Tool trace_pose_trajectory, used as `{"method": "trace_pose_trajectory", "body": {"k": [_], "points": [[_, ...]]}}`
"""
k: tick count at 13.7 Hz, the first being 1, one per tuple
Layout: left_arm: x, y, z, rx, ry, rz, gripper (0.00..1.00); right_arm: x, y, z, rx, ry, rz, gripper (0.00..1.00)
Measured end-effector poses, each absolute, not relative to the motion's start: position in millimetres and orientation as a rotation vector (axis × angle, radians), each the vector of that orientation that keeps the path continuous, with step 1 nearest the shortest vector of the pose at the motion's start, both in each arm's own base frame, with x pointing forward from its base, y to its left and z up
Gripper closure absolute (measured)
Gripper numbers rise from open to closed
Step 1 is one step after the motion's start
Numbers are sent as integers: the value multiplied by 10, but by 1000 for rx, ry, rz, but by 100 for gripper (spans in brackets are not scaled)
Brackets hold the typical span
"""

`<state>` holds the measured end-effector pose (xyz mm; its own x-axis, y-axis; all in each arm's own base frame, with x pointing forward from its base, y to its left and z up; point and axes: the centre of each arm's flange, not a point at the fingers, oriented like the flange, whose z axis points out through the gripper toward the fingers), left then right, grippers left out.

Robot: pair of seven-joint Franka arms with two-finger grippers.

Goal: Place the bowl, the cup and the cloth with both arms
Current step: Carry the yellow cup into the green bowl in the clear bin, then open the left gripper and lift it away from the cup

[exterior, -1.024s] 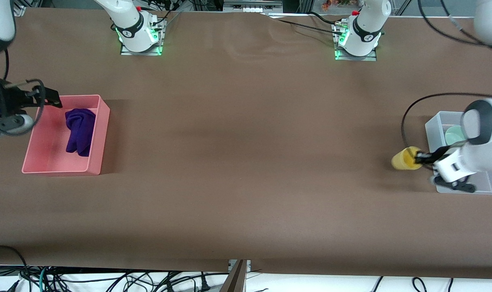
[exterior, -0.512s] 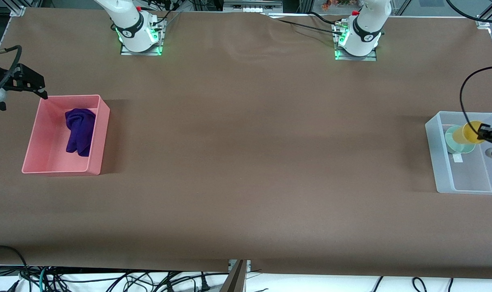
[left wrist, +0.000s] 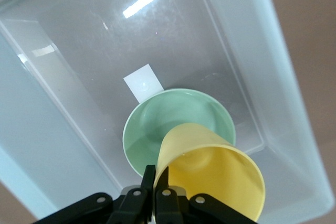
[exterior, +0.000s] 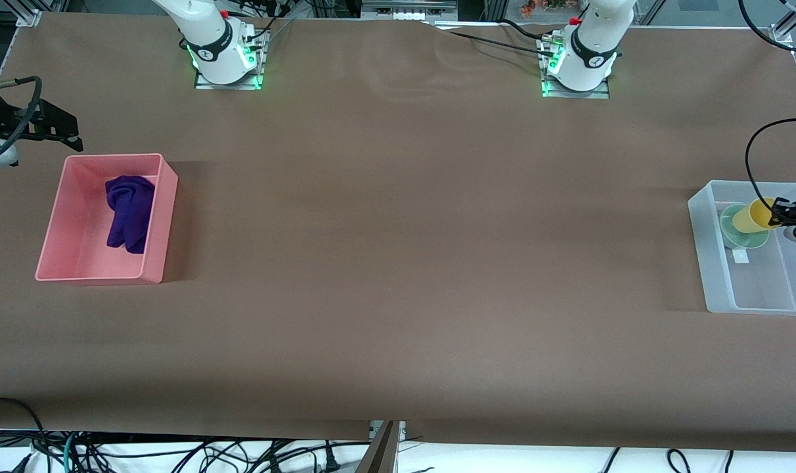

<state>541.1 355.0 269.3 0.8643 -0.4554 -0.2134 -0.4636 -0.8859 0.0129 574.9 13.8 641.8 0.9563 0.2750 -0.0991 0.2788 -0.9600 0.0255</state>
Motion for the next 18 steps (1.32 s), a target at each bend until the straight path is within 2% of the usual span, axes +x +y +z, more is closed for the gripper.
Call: {"method": "trace_pose_trajectory", "body": {"k": [1,5,10,13,18], "points": [[5391,3583,2623,-3002,738,329,92,5751,138,6406,3069,433,-151,0],[5483,3490,2759,-2994,766,308,52,5784,148,6293,3069,436,-186,0],[5863,2364,4128,-3004,745,294,1,5789,153,6283,3069,437,-188,0],[6015,1454,4788,-3016,643,307,0,5789,154,6283,3069,436,-188,0],[6082,448,5415,-3035,516,249,0,5789,152,6283,3069,429,-188,0]]}}
